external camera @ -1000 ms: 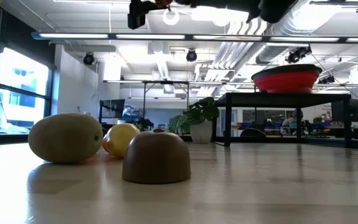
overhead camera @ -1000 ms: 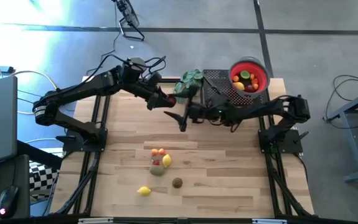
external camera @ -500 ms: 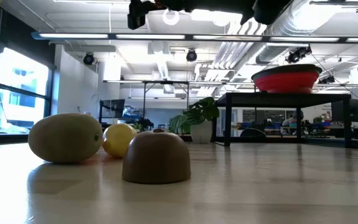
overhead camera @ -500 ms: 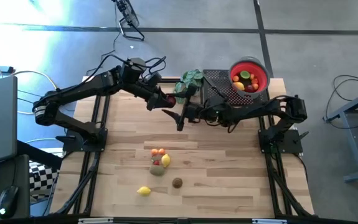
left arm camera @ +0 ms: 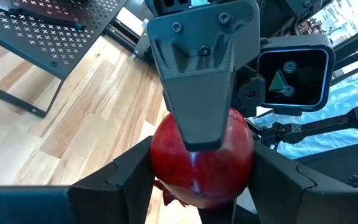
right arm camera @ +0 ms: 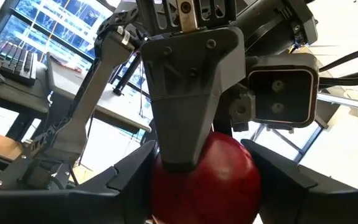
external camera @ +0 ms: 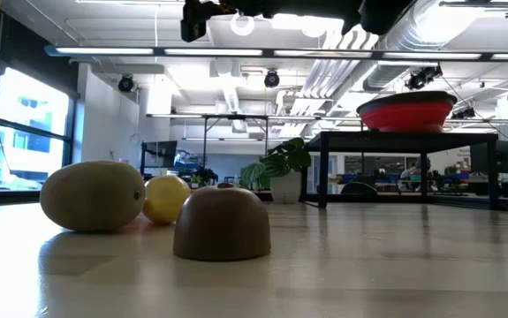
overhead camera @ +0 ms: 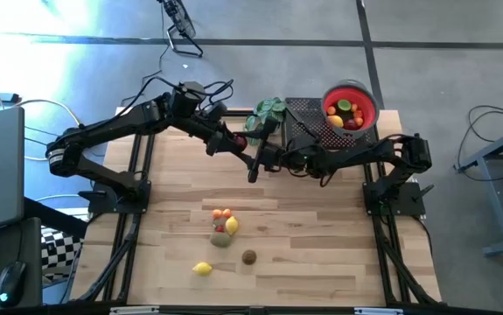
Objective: Pick & Place Fruit
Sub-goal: Put the red pomegranate into the red strainer bowl
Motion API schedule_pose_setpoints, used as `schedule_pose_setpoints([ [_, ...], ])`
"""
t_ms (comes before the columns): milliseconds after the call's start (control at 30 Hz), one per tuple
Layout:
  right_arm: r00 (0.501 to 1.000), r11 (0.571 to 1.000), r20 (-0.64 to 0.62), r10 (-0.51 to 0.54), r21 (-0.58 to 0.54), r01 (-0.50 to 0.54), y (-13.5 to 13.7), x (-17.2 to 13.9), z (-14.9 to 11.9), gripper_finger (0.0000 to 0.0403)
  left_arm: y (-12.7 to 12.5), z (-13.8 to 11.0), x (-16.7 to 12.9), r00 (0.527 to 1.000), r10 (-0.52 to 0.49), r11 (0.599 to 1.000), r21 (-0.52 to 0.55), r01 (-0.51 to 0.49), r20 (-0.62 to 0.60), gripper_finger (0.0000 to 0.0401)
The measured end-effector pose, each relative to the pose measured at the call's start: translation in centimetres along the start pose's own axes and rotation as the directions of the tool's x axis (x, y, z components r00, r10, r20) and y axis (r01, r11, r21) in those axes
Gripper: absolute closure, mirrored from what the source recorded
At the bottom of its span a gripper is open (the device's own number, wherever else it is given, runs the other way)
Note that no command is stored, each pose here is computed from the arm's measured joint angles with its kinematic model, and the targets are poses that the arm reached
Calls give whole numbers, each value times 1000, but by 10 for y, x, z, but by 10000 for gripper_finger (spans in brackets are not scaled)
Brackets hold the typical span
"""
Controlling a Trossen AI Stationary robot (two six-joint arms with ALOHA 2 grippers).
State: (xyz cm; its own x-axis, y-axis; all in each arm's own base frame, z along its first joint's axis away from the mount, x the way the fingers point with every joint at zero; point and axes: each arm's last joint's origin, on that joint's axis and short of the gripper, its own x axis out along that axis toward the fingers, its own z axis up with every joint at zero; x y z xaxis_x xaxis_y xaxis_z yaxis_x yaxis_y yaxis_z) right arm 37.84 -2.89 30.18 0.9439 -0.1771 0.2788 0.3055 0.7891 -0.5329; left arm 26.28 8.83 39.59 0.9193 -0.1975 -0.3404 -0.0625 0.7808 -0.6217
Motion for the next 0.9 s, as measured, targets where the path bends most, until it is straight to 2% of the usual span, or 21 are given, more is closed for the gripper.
schedule_pose_setpoints([
  [500, 1000, 1000, -8, -11, 15, 11, 0, 0, 0, 196, 1, 0, 0, 1000, 25, 1000, -4, -25, 14, 189],
  [900, 1000, 1000, -15, -9, 18, 9, 1, 0, 0, 199, 2, 1, 0, 998, 58, 998, 5, -58, 36, 106],
])
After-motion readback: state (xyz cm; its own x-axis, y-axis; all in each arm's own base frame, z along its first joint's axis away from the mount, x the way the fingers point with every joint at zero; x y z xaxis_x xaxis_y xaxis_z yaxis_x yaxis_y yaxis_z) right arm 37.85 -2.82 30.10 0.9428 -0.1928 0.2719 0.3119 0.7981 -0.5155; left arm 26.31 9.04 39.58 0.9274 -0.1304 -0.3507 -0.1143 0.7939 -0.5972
